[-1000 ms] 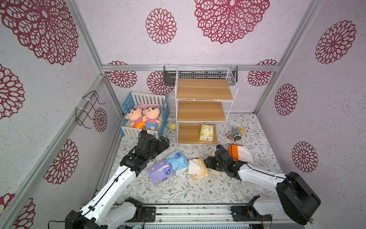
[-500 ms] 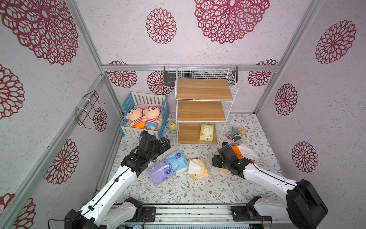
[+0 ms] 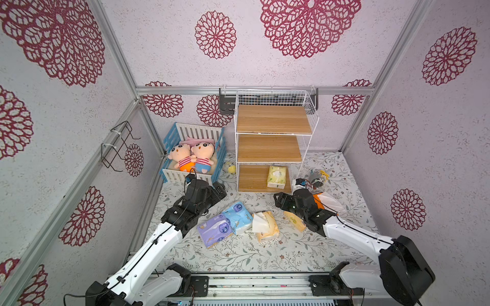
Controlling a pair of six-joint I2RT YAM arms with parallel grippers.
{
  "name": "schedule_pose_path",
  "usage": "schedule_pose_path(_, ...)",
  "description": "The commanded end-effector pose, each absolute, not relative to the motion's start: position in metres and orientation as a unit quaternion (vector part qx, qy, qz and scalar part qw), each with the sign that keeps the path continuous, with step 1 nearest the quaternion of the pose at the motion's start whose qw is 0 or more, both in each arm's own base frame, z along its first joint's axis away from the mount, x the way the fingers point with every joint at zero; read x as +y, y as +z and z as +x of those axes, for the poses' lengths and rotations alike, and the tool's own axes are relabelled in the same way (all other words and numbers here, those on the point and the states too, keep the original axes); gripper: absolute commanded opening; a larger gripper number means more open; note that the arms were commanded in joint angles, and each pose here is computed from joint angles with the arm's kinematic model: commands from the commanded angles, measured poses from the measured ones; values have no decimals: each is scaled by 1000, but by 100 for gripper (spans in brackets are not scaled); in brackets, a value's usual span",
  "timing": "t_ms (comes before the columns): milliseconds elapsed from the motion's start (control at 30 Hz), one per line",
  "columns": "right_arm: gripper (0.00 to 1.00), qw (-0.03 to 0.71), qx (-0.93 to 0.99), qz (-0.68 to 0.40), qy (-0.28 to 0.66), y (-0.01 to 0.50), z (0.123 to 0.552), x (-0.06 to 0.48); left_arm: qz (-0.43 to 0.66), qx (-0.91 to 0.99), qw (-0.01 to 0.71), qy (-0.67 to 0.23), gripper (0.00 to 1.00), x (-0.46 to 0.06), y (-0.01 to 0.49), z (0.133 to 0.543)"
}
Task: Remove the tissue boxes from the shelf
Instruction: Adjust the box of tissues at the center of the board, then pick up a box of tissues from the shelf.
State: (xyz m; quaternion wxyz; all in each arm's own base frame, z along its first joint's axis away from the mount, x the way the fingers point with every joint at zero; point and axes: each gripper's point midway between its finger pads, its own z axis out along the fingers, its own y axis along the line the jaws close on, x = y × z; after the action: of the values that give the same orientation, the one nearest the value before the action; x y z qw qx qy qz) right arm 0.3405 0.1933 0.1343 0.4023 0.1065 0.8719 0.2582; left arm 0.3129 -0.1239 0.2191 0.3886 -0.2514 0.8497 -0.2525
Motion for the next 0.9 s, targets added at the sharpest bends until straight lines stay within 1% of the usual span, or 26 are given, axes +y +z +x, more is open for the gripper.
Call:
schedule_pose_path(0,78,449,819,146,325,176,369,206,-239,843,407,-258,97,-125,237,313)
schedule_pose_path(200,77,451,815,192,309,161,397,193,-236,843,403,-268,97,-129,230,315)
schedule_pose_path(400,76,446,793,250,331,153,416,183,-223,851,396,-264,97,-134,223,318)
schedule_pose_path(533,73,440,780,274,350,149,426,187,-227,851,390,-268,97,-136,218,318)
schedule_pose_path(733,68,426,776,307,350,134,444,193,-233,846,388,-283,97,-138,212,317)
schedule_pose_path(867,68,422,774,324,344,125,454,194,-232,845,394,-278,97,-135,213,317)
